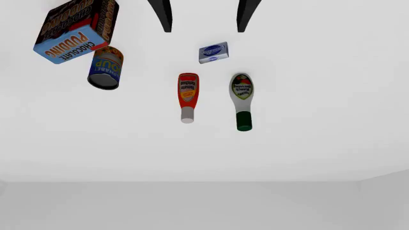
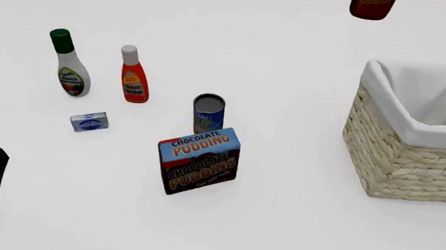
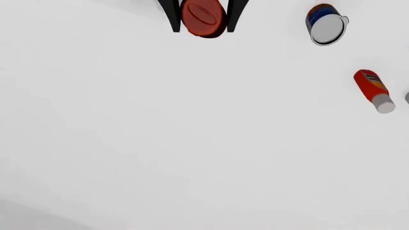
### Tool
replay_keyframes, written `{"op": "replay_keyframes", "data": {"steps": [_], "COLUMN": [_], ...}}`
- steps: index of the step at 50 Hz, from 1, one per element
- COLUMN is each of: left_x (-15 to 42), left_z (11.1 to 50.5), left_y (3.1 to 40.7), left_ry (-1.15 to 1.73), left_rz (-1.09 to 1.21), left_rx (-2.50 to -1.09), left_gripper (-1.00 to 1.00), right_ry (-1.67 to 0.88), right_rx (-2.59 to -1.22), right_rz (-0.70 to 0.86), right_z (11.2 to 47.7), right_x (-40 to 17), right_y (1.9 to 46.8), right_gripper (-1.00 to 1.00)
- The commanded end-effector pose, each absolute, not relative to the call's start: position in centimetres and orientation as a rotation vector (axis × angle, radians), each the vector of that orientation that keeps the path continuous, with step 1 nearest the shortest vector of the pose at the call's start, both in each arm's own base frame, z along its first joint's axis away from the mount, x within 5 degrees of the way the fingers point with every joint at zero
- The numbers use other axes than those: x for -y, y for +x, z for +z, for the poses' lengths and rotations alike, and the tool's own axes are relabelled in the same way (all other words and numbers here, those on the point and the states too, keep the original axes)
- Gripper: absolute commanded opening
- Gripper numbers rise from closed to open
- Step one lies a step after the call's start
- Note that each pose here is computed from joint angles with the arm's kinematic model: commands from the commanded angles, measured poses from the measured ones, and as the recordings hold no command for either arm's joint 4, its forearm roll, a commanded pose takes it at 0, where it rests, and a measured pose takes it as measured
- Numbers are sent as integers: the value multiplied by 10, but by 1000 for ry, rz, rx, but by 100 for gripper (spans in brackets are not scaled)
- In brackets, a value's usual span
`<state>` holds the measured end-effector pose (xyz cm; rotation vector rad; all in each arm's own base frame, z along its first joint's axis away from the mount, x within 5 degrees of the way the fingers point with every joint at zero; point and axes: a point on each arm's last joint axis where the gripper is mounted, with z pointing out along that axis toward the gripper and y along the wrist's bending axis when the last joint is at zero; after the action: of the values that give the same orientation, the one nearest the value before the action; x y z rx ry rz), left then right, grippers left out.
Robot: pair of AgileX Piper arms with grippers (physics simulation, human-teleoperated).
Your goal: Pick the bbq sauce and place it in the basket.
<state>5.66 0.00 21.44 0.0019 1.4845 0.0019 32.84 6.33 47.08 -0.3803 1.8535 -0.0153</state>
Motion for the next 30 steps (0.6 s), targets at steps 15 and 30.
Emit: {"op": "replay_keyframes", "data": {"steps": [15,30], "left_x": [0,0], "left_z": [214,214], "left_y": [57,57], "left_ry": [2,2], "left_rz": [2,2], "left_rx": [-1484,-1484], "left_gripper": [100,100], "right_ry": [-204,-114], "right_rx": [-1861,-1871], "right_rz": [-141,-212], "right_z": [471,460], "right_x": [-2,26], "right_y": [295,278], "right_gripper": [-100,-100]}}
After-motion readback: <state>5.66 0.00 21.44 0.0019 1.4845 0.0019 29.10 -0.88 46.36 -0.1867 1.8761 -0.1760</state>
